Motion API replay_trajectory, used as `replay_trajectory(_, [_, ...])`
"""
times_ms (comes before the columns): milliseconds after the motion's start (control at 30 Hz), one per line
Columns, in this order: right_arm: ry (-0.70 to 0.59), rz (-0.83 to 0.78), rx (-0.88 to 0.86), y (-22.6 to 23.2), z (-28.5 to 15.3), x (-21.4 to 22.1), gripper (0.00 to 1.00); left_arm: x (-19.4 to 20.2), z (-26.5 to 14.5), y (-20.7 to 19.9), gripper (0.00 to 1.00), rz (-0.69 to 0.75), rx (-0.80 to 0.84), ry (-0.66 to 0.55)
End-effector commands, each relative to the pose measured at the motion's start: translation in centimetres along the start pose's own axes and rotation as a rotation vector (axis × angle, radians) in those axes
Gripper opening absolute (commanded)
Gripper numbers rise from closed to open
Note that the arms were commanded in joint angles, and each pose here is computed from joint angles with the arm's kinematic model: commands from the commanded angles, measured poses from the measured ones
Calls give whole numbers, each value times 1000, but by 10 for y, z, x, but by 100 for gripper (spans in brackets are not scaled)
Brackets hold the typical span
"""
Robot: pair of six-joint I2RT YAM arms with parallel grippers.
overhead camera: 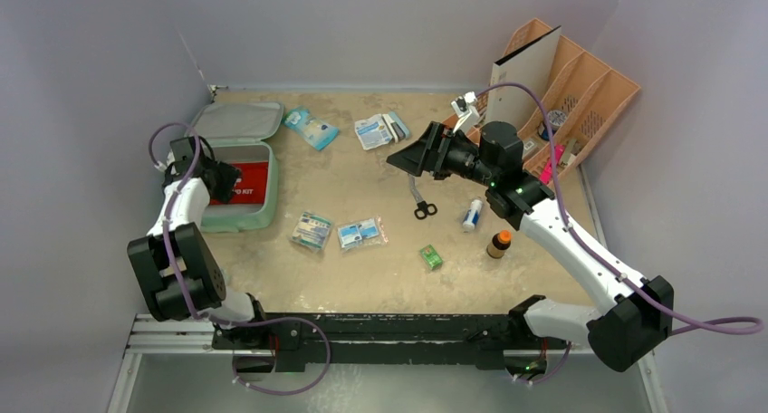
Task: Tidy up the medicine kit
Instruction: Place the medicine pouch inside the medicine box, then pick up the medical item at the center of the board.
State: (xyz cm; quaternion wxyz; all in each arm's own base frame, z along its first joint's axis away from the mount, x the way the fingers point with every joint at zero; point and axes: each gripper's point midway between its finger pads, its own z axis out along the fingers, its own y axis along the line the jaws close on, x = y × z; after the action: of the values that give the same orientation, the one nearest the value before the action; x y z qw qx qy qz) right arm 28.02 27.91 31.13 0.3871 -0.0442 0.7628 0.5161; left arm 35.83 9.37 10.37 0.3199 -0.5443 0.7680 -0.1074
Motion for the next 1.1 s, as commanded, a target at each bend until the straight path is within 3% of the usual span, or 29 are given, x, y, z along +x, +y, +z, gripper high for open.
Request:
replay_trajectory(0, [-55,-39,-20,10,-2,-17,99,8,15,6,43,31,0,35])
replay_trajectory(367, [-74,-54,21,7,-4,-23,99,24,47,8,34,42,21,120])
replay_trajectory(667, [-74,-129,100,-2,-13,-27,99,20,43,-1,34,60,38,127])
replay_trajectory(833, [-38,-107,291,-36,-23,-18,99,-3,4,-28,40,117,105,53])
replay_trajectory(1067, [59,-123,504,-86,-27,0,98,8,-53,-71,57,284,270,11])
